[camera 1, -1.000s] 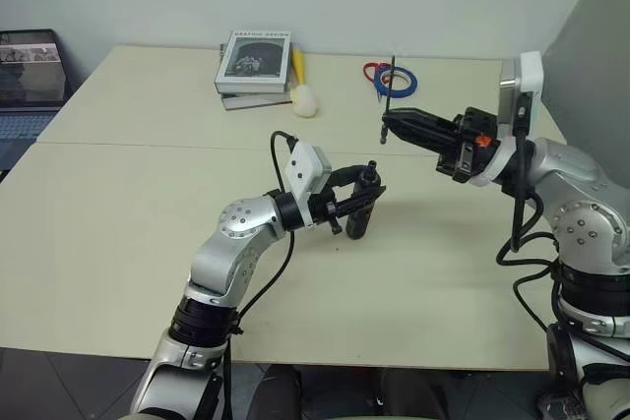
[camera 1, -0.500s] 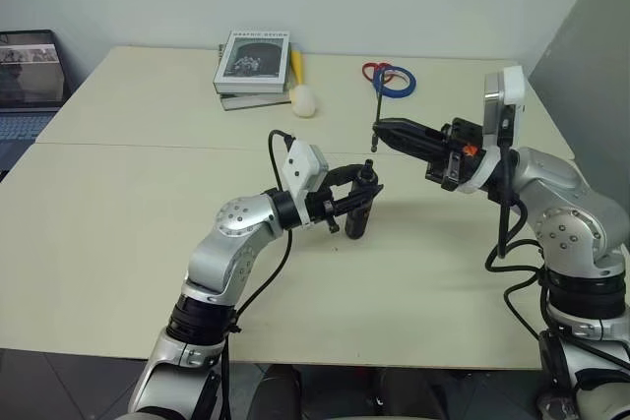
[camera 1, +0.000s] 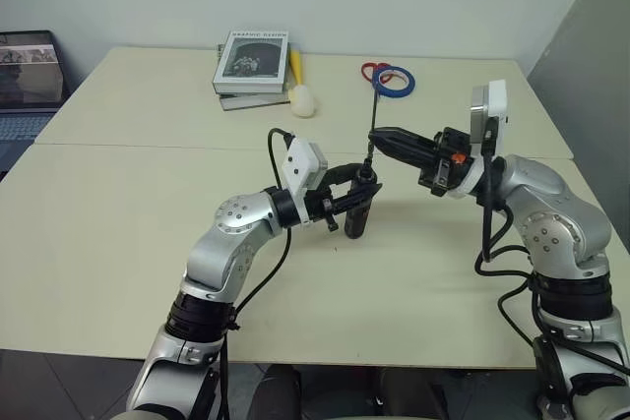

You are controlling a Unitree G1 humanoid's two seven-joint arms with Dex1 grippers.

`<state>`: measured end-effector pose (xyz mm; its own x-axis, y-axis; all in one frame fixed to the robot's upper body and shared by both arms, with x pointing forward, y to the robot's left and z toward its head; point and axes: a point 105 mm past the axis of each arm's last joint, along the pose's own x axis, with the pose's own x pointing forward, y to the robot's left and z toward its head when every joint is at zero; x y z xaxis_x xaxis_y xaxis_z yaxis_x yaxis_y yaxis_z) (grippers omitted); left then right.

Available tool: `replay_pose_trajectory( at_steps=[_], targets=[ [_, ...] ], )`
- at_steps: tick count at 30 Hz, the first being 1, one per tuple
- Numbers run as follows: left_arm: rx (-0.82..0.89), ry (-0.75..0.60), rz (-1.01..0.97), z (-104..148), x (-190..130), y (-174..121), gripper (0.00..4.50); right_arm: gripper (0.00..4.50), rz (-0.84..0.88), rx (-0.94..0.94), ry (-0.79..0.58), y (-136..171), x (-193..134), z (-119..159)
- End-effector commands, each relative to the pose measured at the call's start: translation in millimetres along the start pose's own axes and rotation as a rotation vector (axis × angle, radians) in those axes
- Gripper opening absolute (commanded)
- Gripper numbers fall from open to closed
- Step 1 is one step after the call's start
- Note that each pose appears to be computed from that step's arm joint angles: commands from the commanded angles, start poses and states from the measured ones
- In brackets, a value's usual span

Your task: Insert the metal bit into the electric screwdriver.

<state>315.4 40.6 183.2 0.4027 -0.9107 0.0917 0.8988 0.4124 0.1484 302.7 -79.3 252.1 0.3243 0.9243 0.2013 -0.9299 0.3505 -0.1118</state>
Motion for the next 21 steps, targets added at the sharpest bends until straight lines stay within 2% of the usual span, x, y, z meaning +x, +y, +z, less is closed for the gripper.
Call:
replay_pose_trajectory(
  at_steps=[1, 21],
  targets=[
    [0.024, 0.005, 0.013, 5.0, -3.0, 3.2, 1.64, 0.0, 0.02, -0.047, -0.028, 2.5, 3.2, 12.4],
    [0.026, 0.012, 0.016, 4.5, -3.4, 3.5, 1.64, 0.0, 0.035, -0.033, -0.004, 5.6, 5.7, 8.8]
  ],
)
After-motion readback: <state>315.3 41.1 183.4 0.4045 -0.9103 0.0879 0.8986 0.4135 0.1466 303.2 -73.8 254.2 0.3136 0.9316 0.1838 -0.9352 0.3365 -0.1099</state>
